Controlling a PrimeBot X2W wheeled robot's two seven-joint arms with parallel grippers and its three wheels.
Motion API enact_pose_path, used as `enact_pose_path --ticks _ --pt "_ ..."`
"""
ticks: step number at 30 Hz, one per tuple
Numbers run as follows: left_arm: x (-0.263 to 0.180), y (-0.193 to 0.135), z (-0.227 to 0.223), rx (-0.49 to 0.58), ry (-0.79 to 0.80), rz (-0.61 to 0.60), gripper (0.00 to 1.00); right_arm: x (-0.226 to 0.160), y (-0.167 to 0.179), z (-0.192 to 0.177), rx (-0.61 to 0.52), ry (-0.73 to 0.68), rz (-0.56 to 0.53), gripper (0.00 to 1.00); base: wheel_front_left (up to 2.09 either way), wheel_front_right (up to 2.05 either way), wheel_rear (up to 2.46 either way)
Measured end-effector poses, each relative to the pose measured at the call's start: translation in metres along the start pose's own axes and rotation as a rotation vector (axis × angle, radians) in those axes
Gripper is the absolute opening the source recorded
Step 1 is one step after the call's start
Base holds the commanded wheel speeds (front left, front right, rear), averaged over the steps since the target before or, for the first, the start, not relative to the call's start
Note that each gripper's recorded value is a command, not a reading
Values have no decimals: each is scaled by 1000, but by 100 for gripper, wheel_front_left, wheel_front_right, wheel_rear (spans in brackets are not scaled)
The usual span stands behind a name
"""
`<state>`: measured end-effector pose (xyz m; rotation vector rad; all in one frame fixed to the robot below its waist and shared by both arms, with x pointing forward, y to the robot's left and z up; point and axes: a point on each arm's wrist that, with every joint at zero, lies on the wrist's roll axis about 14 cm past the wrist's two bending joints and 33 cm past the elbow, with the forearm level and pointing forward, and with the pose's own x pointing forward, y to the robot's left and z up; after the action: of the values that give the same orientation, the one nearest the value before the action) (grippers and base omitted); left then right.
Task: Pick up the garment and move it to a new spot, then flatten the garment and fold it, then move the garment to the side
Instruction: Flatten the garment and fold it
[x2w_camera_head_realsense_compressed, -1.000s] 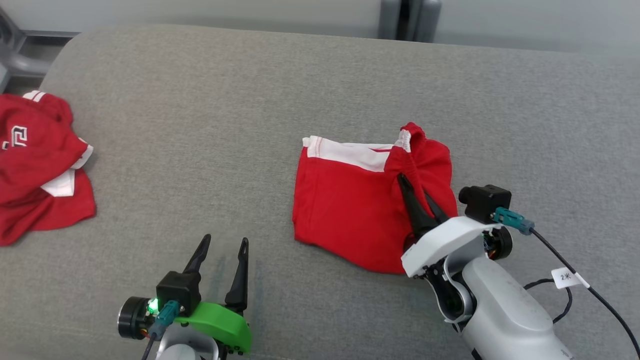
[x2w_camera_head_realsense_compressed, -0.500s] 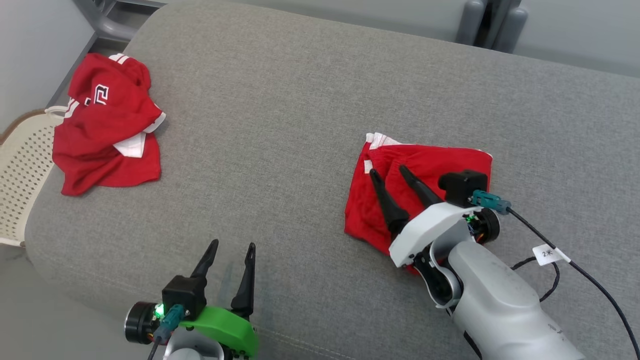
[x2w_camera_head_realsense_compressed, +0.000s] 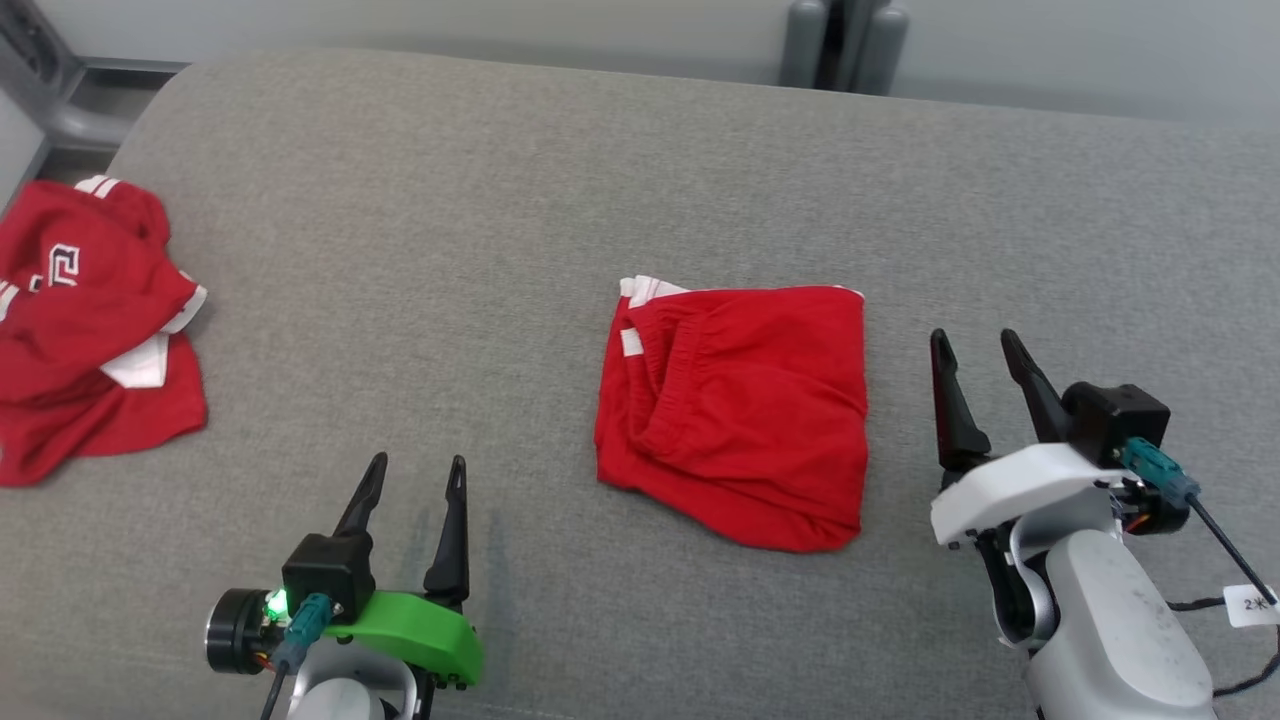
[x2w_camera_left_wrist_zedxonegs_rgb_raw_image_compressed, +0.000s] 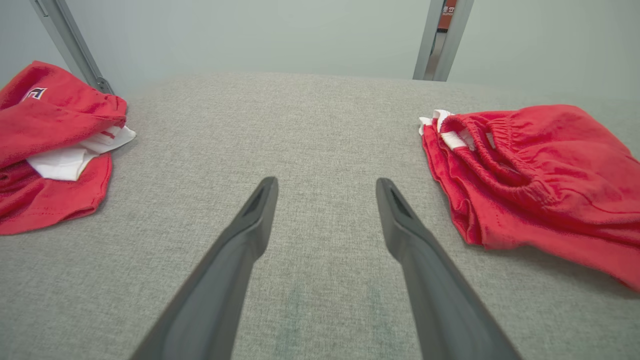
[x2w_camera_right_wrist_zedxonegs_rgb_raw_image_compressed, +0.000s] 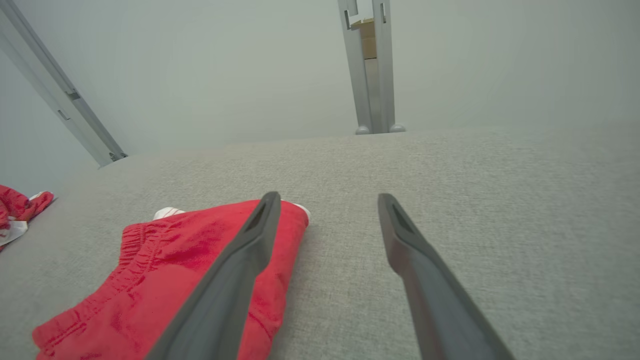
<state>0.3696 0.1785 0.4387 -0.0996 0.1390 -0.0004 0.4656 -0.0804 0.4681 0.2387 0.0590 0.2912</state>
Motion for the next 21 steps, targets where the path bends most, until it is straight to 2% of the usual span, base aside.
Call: enact_pose_path --ticks 4,7,21 --pt "8 -10 3 9 -11 -30 100 -27 -38 4 -10 -14 -116 100 0 0 0" --pt "10 -18 4 25 -14 -52 100 -46 -52 4 -30 -11 -162 100 0 0 0" --pt "-23 -21 -9 40 14 -64 100 -99 -39 2 -103 5 -147 100 0 0 0"
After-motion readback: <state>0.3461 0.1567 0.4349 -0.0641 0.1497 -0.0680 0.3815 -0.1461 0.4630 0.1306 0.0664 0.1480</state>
